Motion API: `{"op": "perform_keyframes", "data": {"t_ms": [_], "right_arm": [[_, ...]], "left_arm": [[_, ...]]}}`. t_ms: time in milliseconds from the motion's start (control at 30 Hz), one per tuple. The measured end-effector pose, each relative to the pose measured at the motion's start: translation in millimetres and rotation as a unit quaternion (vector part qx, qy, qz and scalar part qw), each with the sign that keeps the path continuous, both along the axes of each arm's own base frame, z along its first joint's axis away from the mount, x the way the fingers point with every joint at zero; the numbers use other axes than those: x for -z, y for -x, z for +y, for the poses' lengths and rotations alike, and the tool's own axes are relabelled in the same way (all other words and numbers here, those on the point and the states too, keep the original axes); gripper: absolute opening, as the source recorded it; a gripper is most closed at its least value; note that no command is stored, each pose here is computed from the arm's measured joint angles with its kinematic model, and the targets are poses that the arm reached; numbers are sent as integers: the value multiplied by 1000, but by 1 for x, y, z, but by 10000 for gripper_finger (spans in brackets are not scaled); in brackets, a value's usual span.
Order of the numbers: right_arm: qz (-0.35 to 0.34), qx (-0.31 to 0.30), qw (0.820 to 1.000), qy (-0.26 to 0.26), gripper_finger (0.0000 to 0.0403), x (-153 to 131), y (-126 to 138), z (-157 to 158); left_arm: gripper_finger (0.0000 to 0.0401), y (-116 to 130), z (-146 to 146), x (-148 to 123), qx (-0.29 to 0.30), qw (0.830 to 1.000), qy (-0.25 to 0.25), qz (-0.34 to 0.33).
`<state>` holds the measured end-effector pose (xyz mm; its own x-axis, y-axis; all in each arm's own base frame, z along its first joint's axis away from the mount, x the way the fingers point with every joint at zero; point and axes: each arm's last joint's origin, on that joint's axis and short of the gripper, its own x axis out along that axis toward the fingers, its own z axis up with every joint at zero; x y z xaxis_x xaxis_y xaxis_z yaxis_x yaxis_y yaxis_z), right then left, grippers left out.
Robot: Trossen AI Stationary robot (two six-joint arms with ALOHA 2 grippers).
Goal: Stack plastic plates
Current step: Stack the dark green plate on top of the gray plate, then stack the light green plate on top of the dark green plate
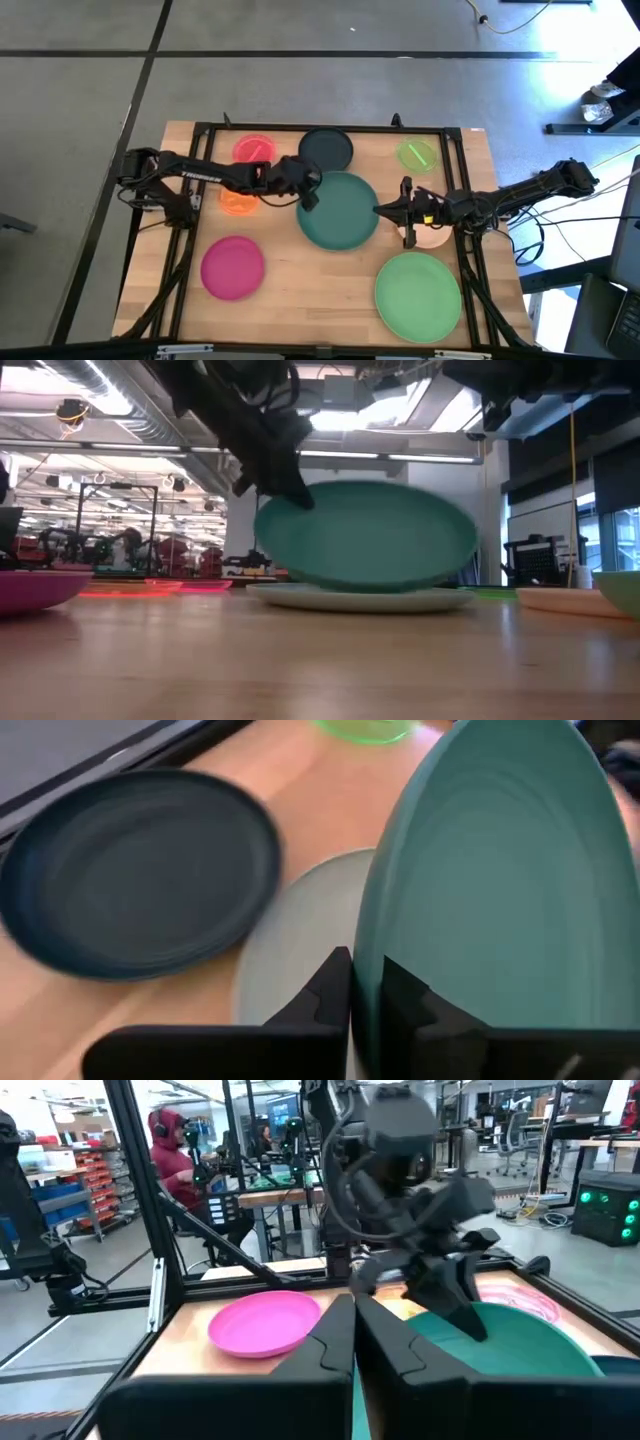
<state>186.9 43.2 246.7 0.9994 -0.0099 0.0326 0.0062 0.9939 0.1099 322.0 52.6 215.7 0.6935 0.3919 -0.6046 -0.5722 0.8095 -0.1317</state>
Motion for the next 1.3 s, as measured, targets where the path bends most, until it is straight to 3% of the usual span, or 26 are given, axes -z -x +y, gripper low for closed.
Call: {"op": "perform_keyframes", "data": {"t_ms": [300,667,933,1067,1167,1300], "right_arm": [[2,-1,1000,-2,5,0,0,0],[30,-44,999,-5,5,11,-8,5],[56,-39,998,3,5,18,-20,8],[66,-39,997,7,7,17,-22,8],[79,-39,996,18,26,18,-22,8],[91,-65,993,21,84,20,-22,10]], "left_arm": [[26,-10,10,34,1,999,-2,54],[31,-10,13,39,-3,998,-8,62],[106,-6,13,45,6,997,0,76],[122,-7,5,40,37,996,-18,78],[123,-6,-5,29,70,994,-42,70],[121,-5,-26,14,102,991,-65,50]]}}
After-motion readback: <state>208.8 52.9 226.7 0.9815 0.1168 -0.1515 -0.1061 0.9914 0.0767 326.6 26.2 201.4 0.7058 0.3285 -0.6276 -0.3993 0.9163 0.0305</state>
